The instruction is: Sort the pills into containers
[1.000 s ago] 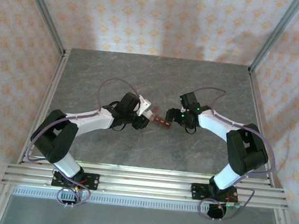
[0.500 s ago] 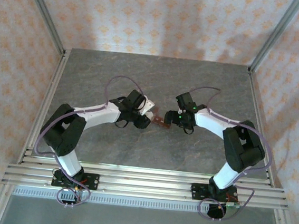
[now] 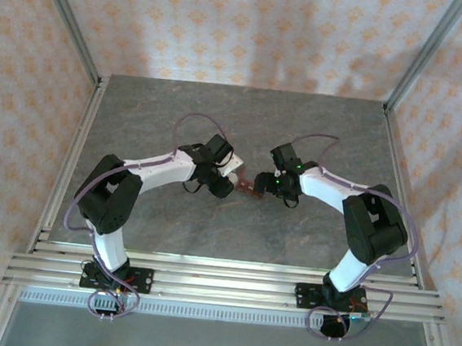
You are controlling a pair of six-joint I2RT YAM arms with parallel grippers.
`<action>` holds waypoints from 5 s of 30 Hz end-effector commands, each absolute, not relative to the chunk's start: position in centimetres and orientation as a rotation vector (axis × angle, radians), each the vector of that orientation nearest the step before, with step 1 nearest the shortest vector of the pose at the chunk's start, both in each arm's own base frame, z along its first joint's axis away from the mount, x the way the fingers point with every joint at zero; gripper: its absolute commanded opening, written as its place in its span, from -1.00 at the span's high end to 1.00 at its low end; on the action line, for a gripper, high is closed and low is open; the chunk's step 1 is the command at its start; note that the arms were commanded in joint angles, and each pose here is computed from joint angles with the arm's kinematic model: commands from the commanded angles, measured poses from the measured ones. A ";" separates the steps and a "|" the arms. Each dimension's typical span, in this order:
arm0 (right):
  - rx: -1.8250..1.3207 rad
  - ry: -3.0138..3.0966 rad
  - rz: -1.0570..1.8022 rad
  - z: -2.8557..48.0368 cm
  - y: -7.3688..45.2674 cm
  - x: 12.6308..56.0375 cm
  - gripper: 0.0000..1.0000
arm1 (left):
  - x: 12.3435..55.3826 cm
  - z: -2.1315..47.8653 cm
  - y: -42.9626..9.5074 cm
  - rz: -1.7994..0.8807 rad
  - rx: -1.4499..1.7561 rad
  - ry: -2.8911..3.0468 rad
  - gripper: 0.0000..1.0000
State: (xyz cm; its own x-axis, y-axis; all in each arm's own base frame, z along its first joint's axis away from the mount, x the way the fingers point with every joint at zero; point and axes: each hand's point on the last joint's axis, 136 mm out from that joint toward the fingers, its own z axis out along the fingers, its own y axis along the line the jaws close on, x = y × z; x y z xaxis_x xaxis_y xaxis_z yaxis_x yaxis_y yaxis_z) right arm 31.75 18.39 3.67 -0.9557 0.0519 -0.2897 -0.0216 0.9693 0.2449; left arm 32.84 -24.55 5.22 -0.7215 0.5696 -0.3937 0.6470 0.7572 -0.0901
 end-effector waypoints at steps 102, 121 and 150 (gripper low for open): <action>-0.011 2.869 0.273 2.3 18.0 31.7 -0.69 | 33.7 5.4 -23.7 0.106 1.282 2.865 1.00; -0.012 2.870 0.270 2.3 17.9 31.7 -0.69 | 33.9 5.5 -23.7 0.120 1.303 2.877 1.00; -0.012 2.875 0.271 2.1 17.9 31.6 -0.69 | 33.8 5.1 -23.8 0.222 1.343 2.878 1.00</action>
